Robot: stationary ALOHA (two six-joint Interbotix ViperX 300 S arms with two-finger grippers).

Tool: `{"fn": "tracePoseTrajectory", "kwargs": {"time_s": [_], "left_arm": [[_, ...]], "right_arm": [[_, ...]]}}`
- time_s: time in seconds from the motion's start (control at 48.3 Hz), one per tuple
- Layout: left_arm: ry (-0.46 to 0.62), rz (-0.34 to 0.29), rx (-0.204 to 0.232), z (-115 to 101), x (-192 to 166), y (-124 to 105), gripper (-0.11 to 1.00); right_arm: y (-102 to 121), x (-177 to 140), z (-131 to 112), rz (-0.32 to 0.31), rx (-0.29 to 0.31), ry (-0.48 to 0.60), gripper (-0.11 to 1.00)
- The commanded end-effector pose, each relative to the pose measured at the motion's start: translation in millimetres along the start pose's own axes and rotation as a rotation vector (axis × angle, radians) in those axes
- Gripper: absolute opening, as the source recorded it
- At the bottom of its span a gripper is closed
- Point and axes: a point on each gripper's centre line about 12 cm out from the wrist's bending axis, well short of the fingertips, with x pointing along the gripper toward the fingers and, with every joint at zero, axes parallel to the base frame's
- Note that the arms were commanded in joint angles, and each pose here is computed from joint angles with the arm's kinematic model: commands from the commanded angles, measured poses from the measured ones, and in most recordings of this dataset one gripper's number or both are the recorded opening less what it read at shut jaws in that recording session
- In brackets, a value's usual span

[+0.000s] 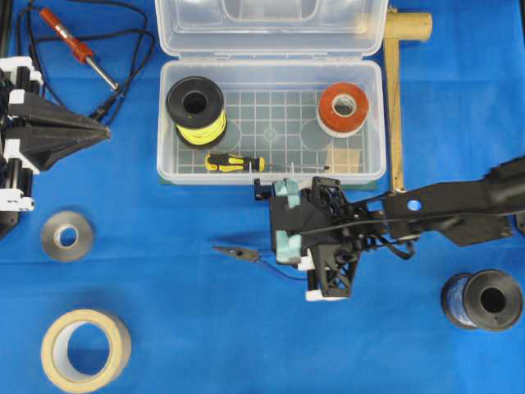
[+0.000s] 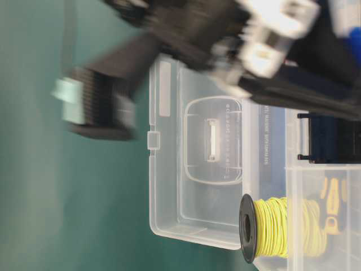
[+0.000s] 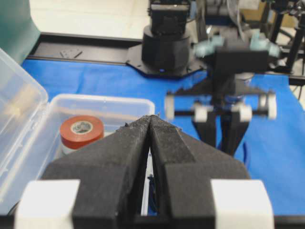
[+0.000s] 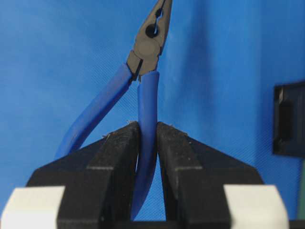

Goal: Pick the nipper from the toolbox among several items.

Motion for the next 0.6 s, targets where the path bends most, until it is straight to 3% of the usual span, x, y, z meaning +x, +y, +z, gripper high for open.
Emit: {"fn": "tracePoseTrajectory", "kwargs": {"time_s": [0.0, 0.394, 0.58], "left_arm": [[-0.006, 0.000, -0.003, 2.1, 1.2, 0.0, 0.00], [0.000, 0.000, -0.003, 0.2, 0.6, 0.0, 0.00], [0.009, 0.001, -0.003, -0.9, 0.6, 0.0, 0.00]], "right_arm": [[2.0, 4.6, 3.4, 0.007, 0.017, -0.015, 0.13], [-0.7, 20.3, -8.2, -0.010, 0.033, 0.036, 0.16], [-2.9, -7.5, 5.6, -0.020, 0.016, 0.019, 0.68]]}}
